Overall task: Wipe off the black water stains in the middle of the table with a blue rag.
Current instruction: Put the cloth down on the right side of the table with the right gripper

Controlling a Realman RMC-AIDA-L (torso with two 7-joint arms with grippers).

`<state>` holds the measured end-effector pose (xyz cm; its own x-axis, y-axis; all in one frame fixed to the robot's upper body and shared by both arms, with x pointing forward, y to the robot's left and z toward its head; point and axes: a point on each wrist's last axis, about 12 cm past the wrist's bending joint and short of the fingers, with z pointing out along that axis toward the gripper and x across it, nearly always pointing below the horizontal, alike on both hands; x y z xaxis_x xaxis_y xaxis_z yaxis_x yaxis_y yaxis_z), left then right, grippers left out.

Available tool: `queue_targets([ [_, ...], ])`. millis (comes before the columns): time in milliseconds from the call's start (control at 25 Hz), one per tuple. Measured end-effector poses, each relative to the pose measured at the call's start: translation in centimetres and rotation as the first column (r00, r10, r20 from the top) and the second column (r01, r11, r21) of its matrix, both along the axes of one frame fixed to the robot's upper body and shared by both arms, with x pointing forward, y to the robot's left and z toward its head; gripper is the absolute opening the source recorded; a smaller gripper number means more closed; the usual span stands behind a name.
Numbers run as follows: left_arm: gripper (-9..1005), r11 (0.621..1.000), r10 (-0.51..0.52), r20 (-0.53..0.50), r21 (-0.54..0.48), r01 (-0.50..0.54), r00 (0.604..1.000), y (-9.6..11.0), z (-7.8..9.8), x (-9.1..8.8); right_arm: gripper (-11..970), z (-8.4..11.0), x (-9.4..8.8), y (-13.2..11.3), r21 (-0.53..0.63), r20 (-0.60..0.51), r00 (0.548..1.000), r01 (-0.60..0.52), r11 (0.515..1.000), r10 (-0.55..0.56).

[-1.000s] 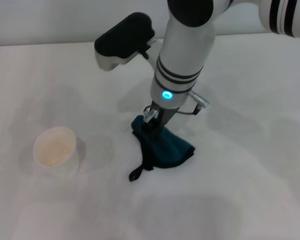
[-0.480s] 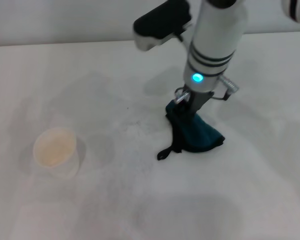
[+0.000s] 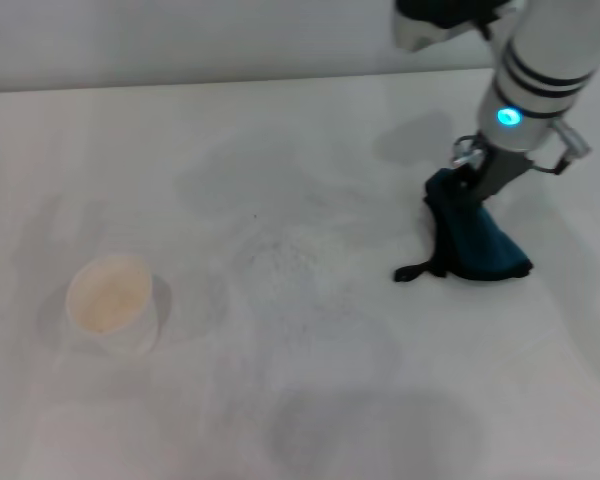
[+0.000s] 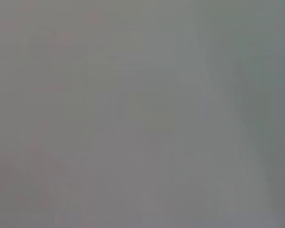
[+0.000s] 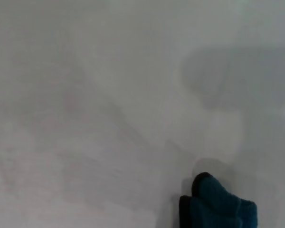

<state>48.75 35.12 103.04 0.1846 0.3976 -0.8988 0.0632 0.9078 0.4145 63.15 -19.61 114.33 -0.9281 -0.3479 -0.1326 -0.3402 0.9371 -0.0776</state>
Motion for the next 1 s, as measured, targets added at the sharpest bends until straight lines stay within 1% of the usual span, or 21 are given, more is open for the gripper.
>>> queue_targets([
  [400, 846, 1.0, -0.014, 0.017, 0.001, 0.014, 1.0, -0.2, 0.5, 0.9, 217, -1.1, -0.5, -5.5, -0.005, -0.01, 0.991, 0.133, 0.991, -0.133],
  [560, 846, 1.0, -0.015, 0.014, -0.001, 0.015, 1.0, -0.2, 0.5, 1.1, 222, -1.5, -0.8, -6.5, 0.004, -0.011, 0.989, 0.15, 0.989, -0.15],
  [760, 846, 1.0, -0.018, 0.013, 0.0, 0.018, 1.0, -0.3, 0.6, 1.3, 228, -2.0, -1.0, -7.1, 0.006, -0.028, 0.989, 0.143, 0.99, -0.142],
  [1000, 846, 1.0, -0.019, 0.012, 0.0, 0.019, 1.0, -0.4, 0.6, 1.4, 236, -2.2, -1.1, -7.9, 0.028, -0.024, 0.984, 0.179, 0.983, -0.179],
])
